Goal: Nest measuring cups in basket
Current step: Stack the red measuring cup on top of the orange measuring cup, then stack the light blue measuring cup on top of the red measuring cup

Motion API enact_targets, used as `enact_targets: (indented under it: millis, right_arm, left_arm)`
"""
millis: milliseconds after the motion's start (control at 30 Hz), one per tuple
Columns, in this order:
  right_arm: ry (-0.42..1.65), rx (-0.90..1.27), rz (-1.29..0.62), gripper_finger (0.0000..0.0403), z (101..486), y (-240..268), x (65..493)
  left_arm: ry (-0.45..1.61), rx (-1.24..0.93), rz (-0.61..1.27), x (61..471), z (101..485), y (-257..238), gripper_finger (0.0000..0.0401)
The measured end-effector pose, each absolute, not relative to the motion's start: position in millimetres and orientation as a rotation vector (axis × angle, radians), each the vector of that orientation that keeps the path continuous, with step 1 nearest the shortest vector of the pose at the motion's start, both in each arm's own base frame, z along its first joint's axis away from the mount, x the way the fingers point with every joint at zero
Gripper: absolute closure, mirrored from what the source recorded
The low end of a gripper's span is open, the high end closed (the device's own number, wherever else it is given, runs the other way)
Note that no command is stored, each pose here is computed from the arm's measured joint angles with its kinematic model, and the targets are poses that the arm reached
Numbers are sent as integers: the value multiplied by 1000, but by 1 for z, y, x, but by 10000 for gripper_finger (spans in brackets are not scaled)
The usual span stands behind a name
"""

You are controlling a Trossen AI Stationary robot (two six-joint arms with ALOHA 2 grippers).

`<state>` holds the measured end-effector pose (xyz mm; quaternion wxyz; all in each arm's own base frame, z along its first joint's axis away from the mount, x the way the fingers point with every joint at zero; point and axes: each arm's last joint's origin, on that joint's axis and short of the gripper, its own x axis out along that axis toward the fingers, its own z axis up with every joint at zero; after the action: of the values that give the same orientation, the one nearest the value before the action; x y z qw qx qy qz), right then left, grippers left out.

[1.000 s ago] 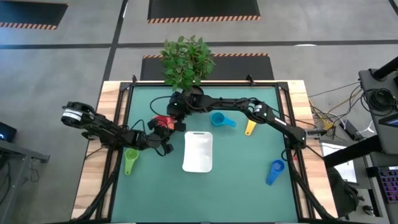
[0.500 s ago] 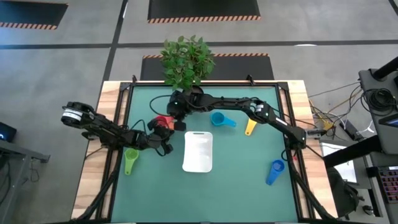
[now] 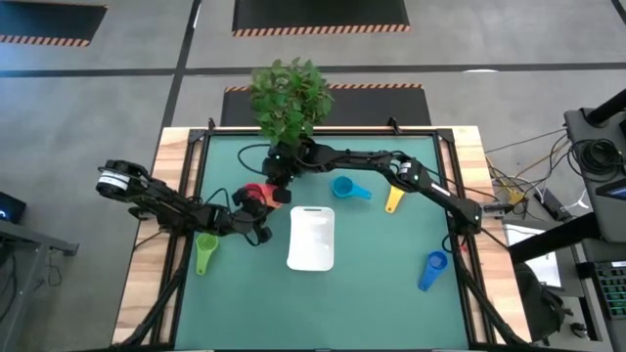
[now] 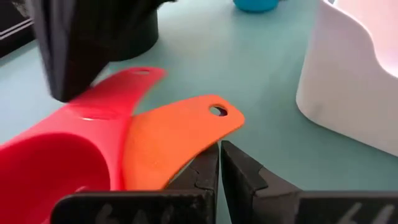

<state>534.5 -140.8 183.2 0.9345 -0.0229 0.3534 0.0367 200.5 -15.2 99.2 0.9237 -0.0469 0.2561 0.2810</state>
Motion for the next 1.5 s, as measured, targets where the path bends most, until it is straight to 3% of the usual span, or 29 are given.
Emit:
enact_targets:
  millis: [533,767,1500]
  right_arm:
    - [792,-34,135,394,187,-122,531]
    - [835,-108,43,394,189,-119,529]
    - [876,-179,74,394,216,-108,517]
  left_arm:
    - [491,-109,658,199,100,-13,401]
    - [488,-113,659,199,100,-13,401]
    - [436,-100,518,194,126,-25,401]
